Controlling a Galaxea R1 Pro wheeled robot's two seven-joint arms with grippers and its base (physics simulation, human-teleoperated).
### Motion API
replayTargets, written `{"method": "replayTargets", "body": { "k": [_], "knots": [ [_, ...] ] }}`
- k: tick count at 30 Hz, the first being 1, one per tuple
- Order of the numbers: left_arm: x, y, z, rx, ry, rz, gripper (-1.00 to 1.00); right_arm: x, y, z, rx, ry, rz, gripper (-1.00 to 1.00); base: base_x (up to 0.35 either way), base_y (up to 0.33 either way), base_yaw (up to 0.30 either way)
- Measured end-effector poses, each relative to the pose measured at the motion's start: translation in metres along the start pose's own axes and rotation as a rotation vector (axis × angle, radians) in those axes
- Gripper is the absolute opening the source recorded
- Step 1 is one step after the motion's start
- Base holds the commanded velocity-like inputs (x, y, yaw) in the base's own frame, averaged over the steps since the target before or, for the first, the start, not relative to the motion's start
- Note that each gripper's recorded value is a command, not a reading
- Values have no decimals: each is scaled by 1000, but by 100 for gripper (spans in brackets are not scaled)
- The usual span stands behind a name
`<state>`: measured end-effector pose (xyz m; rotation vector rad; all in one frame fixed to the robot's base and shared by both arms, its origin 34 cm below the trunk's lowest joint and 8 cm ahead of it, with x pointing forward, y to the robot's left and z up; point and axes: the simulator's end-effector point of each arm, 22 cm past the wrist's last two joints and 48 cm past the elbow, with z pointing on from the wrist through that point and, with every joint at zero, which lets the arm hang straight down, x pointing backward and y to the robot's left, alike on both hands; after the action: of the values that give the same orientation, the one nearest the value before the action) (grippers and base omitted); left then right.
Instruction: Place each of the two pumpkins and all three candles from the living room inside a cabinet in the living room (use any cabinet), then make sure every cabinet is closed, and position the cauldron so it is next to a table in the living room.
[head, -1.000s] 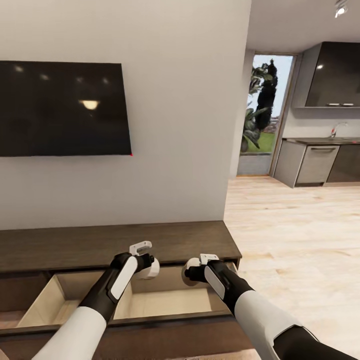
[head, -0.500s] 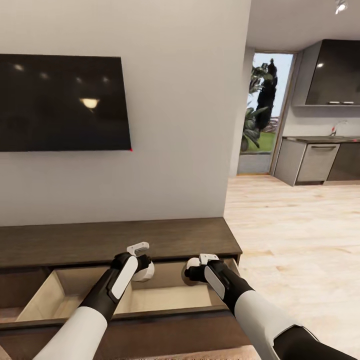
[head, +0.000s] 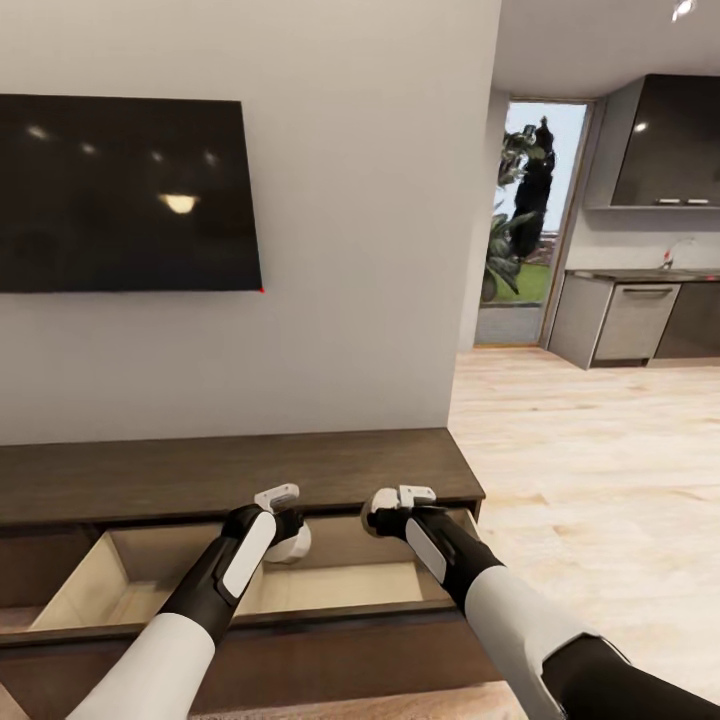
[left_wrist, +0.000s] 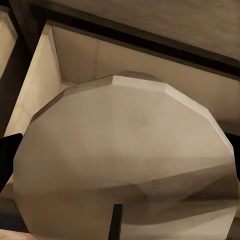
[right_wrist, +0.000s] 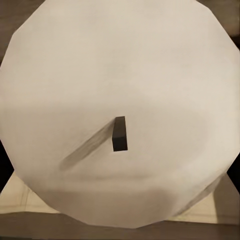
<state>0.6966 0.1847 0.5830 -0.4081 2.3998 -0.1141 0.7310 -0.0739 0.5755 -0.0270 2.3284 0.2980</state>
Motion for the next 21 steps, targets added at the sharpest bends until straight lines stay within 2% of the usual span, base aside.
{"method": "replayTargets", "body": {
  "k": [11, 21],
  "knots": [
    [17, 4, 14, 8, -4, -1, -100, 18, -5, 12, 2, -5, -2, -100, 0, 0, 0],
    [11, 2, 10, 15, -21, -4, -100, 17, -4, 12, 0, -7, -3, -100, 38, 0, 0]
  ]
}}
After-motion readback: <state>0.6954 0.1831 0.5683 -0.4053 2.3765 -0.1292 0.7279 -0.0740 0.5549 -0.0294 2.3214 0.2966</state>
